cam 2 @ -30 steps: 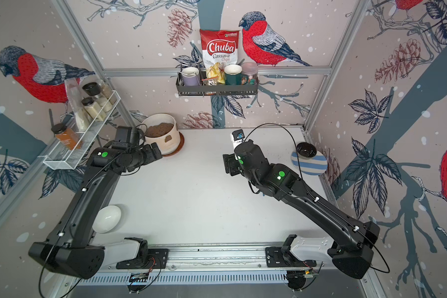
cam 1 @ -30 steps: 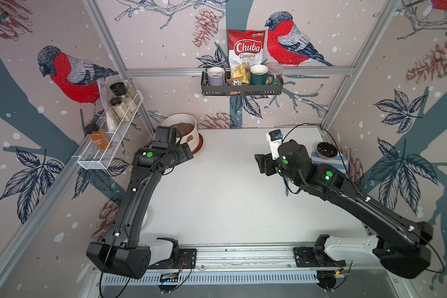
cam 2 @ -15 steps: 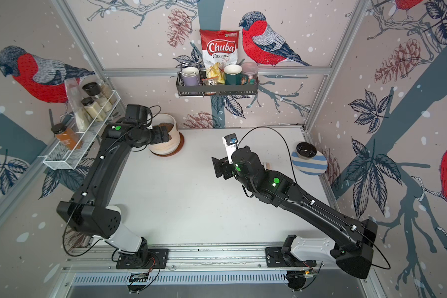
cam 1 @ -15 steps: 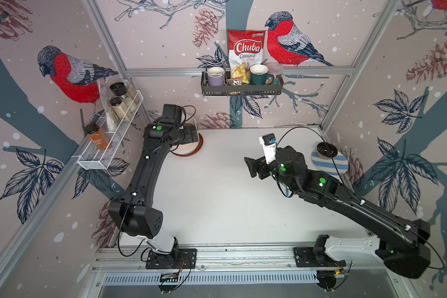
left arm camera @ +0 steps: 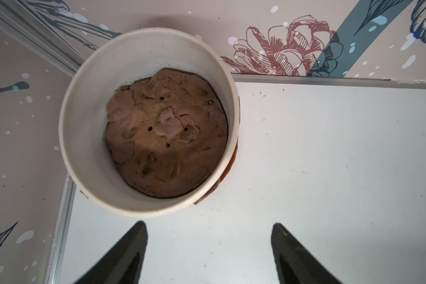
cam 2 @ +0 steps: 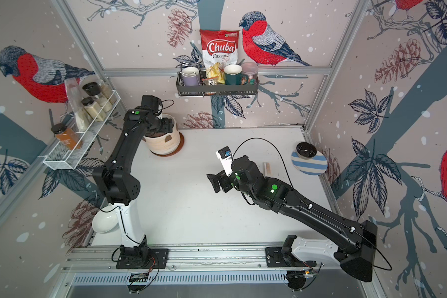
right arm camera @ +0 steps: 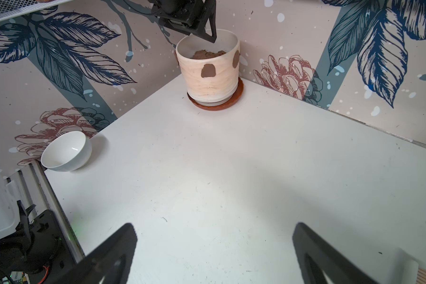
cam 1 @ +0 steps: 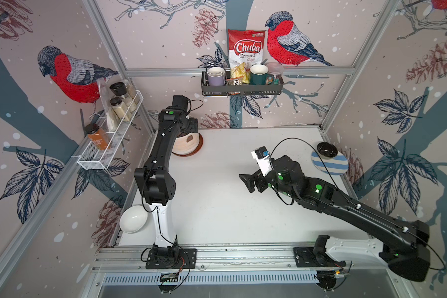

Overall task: Scrub the dried mud off the ceramic pot
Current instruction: Move the pot to the center of the board.

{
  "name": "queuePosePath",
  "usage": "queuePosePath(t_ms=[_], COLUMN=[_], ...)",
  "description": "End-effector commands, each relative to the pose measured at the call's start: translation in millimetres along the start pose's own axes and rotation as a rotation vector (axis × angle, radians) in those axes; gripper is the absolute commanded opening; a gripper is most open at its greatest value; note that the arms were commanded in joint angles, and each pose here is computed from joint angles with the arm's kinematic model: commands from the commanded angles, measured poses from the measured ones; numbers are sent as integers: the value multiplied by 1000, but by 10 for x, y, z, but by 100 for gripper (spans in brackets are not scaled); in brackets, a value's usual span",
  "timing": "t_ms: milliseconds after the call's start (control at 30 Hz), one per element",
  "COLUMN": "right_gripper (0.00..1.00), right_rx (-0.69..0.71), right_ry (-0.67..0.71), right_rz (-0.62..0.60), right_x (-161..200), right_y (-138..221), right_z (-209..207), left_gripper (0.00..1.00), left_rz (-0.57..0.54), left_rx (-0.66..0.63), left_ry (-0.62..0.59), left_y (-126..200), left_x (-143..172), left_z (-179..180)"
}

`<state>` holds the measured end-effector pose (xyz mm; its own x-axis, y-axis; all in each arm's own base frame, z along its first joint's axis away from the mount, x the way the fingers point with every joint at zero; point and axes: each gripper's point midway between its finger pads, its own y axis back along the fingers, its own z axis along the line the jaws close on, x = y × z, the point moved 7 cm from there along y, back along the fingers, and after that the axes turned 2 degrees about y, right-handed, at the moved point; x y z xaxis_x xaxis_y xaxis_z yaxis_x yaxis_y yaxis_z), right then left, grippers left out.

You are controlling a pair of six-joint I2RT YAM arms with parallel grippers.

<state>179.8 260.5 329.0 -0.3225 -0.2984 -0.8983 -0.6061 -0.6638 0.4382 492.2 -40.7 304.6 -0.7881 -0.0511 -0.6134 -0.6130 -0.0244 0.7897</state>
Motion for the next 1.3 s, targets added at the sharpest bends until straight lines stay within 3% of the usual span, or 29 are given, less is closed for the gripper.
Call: queuePosePath(t_ms=[0, 233, 533, 667, 1000, 1267], right_gripper=[100, 100, 100, 100, 100, 100], right_rx=[-11, 21, 19, 14, 53, 81], right_ry=[0, 30, 34, 36, -24, -89], right_rz=[-1, 28, 58, 59, 60, 76], right_x=[-4, 42, 32, 8, -21, -22], right_y=[-12, -3, -28, -36, -49, -58], right_z=[18, -19, -10, 0, -139, -271], left_gripper=[77, 72, 46, 33, 12, 9], left_rz=[36, 62, 91, 110, 120, 135], left_rx=[2, 4, 26, 55, 173, 206], left_ry=[-60, -74, -82, -81, -150, -220], left_y=[-186, -603, -853, -887, -887, -797], left_x=[-3, -18, 42, 83, 140, 244], left_z=[8, -34, -75, -126, -433, -800])
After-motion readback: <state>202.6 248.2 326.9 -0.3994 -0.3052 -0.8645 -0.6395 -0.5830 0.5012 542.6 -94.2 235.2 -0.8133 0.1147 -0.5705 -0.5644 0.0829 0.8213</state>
